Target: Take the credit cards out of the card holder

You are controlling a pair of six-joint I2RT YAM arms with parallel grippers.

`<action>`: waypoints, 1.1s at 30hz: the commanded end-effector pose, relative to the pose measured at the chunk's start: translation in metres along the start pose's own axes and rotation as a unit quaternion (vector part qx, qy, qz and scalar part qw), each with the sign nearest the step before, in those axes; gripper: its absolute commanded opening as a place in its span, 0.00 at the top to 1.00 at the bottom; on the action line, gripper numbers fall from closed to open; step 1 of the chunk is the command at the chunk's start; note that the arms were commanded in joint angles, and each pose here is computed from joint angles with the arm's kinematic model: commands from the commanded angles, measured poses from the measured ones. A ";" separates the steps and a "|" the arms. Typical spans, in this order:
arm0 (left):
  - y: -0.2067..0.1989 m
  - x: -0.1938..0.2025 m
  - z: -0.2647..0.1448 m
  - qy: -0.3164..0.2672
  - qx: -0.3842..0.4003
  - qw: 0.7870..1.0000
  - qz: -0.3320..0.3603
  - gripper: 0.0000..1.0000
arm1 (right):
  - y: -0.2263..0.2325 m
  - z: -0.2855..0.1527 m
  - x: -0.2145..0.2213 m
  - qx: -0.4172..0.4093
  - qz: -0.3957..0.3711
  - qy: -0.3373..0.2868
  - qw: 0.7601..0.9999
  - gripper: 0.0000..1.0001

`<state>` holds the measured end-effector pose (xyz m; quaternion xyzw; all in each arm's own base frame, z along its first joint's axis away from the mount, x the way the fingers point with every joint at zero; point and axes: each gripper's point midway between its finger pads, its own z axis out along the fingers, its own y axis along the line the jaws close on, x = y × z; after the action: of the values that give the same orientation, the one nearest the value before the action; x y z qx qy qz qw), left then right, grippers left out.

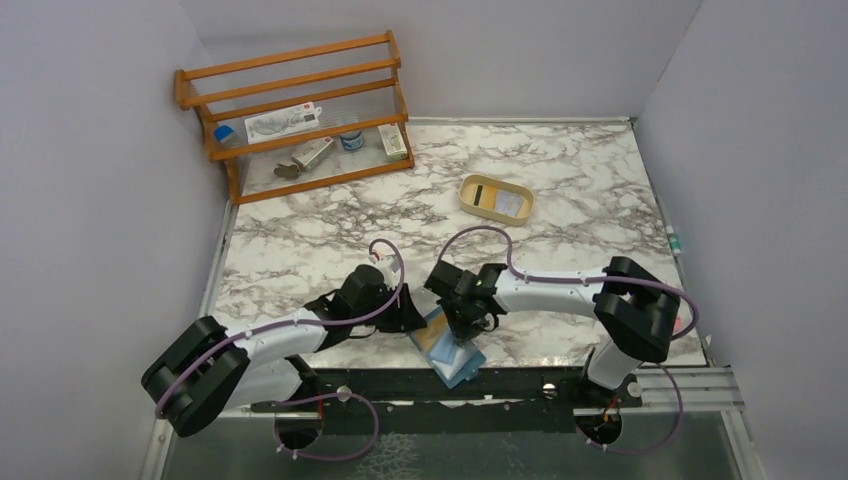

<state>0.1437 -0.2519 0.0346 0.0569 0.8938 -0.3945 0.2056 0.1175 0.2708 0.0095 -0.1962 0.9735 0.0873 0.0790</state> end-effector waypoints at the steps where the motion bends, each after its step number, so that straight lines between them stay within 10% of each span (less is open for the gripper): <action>1: -0.008 0.004 -0.006 0.001 0.021 1.000 -0.014 0.53 | -0.043 0.038 -0.036 0.091 -0.025 -0.067 0.993 1.00; 17: -0.028 0.004 -0.009 -0.001 0.071 0.997 -0.023 0.54 | -0.048 0.058 -0.105 0.028 -0.059 -0.108 0.992 0.99; 28: -0.034 0.010 -0.011 0.006 0.086 0.996 -0.027 0.96 | -0.053 0.058 -0.125 0.010 -0.066 -0.119 0.991 1.00; 33: -0.031 0.009 -0.010 -0.001 0.079 0.996 -0.030 1.00 | -0.051 0.054 -0.131 0.003 -0.065 -0.126 0.990 0.99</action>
<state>0.1311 -0.2636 0.0550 0.0385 0.8675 -0.4552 0.1967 0.2470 0.3265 0.0171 -0.2478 0.9251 0.2046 0.2021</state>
